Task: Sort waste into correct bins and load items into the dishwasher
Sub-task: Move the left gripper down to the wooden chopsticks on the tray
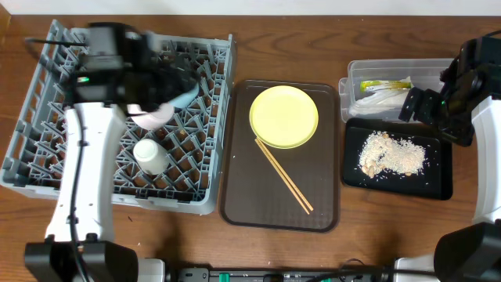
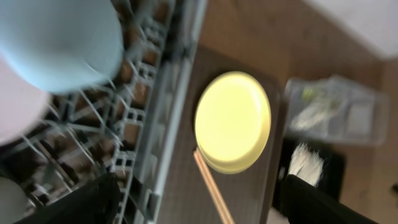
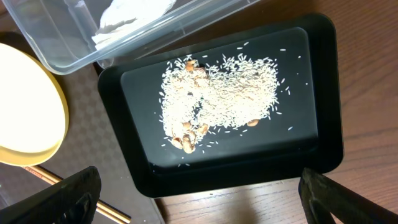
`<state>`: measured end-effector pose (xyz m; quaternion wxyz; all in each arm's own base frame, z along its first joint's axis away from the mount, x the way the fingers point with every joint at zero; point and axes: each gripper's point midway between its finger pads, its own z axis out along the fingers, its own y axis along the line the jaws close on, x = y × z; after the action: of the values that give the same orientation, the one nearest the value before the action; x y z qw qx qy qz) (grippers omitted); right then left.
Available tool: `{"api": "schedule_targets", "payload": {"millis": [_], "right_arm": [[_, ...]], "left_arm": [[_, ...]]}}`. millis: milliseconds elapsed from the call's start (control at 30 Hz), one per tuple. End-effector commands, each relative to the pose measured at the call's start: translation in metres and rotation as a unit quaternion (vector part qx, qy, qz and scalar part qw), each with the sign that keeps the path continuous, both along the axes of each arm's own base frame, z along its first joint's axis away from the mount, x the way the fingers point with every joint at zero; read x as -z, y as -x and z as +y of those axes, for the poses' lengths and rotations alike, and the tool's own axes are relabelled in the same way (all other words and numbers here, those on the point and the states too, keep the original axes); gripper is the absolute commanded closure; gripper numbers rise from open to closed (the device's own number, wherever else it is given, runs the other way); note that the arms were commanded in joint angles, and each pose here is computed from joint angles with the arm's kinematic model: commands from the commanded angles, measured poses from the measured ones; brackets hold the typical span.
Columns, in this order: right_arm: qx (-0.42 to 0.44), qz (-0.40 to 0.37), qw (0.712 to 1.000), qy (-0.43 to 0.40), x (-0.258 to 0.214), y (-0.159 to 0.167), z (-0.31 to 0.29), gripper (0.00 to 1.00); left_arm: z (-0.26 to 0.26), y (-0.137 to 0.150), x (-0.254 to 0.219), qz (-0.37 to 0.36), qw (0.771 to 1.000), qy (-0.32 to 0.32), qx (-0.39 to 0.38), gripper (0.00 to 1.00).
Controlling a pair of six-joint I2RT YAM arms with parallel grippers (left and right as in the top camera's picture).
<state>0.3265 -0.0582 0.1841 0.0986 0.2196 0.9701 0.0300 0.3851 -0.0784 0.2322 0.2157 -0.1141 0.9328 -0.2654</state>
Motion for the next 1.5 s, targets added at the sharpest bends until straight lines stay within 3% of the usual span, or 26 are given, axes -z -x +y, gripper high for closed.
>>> {"api": "schedule_targets", "payload": {"millis": [0,67,267,333,467,733,1200,1467], "right_arm": [[0.002,-0.013,1.000,0.000,-0.008,-0.001,0.002,0.01],[0.002,-0.012,1.000,0.000,-0.008,0.000,0.002,0.01],[0.002,-0.012,1.000,0.000,-0.008,0.000,0.002,0.01],[0.002,-0.012,1.000,0.000,-0.008,0.000,0.002,0.01],[0.002,-0.013,1.000,0.000,-0.008,-0.001,0.002,0.01],[0.001,-0.013,1.000,0.000,-0.008,-0.001,0.002,0.01],[0.001,-0.012,1.000,0.000,-0.008,0.000,0.002,0.01],[0.001,-0.012,1.000,0.000,-0.008,0.000,0.002,0.01]], "left_arm": [[-0.021,0.008,0.011,0.010,0.999,-0.044,0.030,0.14],[-0.041,0.013,0.013,0.004,0.997,-0.056,0.056,0.14],[-0.073,0.021,0.027,-0.028,0.976,-0.186,0.113,0.14],[-0.091,0.030,0.033,-0.014,0.975,-0.184,0.123,0.14],[-0.112,0.055,0.057,0.068,0.983,-0.154,0.066,0.14],[-0.139,0.101,0.131,0.196,0.965,-0.173,0.019,0.14],[-0.172,0.126,0.218,0.260,0.940,-0.220,0.029,0.14],[-0.168,0.132,0.229,0.279,0.932,-0.232,0.024,0.15]]}}
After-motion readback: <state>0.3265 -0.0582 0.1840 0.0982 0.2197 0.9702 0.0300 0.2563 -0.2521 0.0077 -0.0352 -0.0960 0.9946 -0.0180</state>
